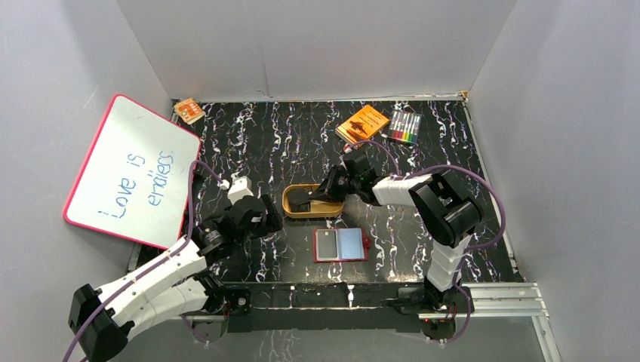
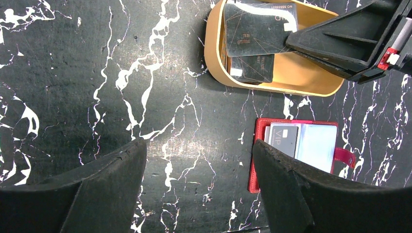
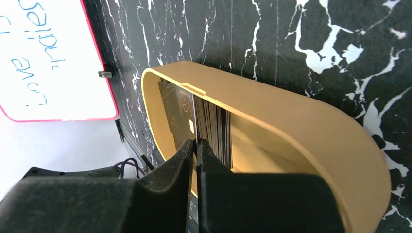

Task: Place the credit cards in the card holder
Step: Pick up the credit card from the storage box.

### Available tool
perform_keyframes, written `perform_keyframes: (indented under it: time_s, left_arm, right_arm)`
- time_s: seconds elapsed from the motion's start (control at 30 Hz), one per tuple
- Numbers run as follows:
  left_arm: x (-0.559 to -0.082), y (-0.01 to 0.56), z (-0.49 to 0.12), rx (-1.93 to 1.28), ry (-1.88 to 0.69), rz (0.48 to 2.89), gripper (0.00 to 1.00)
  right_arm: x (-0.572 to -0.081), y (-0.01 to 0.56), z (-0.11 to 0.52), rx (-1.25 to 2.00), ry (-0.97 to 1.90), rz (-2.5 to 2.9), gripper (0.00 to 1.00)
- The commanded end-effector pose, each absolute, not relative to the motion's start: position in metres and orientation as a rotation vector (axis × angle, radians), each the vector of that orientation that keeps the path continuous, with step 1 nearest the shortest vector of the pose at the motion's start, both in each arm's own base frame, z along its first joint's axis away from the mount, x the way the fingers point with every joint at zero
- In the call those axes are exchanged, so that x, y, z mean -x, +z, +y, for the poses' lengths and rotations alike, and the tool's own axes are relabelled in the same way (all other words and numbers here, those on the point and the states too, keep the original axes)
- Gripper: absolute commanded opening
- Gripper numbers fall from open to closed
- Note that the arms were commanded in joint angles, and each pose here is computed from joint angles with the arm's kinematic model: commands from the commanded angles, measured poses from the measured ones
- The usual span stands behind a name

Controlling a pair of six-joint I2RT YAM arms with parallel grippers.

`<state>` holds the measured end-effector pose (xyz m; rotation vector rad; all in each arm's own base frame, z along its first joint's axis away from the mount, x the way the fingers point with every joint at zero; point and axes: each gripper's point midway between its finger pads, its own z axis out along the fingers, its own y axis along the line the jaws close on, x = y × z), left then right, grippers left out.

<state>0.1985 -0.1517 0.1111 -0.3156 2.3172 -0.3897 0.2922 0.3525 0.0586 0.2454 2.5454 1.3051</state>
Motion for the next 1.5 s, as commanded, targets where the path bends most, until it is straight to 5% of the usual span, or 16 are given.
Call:
perform_keyframes:
  time_s: [0.0,0.07,0.37,0.67,0.97,1.33,1.47]
  left_arm:
    - [-0.200,0.111,-0.147,0.328,-0.371,2.302,0.77]
    - [-0.200,0.112,-0.147,0.329,-0.373,2.301,0.77]
    - [-0.204,0.137,-0.139,0.355,-0.372,2.235,0.76]
    - [-0.223,0.240,-0.130,0.307,-0.414,1.998,0.79]
    - [-0.171,0.348,-0.244,-0.469,-1.054,1.712,0.81]
    - [-0.094,0.355,-0.293,-0.984,-1.524,1.675,0.80]
    - [-0.080,0.354,-0.294,-1.045,-1.623,1.668,0.70]
  right_arm:
    - [-0.305,0.085,0.360,-0.209,1.372,2.447,0.08]
    - [-0.303,0.088,0.359,-0.205,1.379,2.442,0.01]
    - [-0.284,0.142,0.345,-0.125,1.397,2.373,0.00]
    - [-0.238,0.237,0.312,0.362,1.308,2.259,0.00]
    - [-0.150,0.302,0.266,0.829,1.320,2.038,0.00]
    - [-0.094,0.357,0.256,1.064,1.522,1.752,0.00]
    - [-0.090,0.364,0.256,1.089,1.537,1.715,0.00]
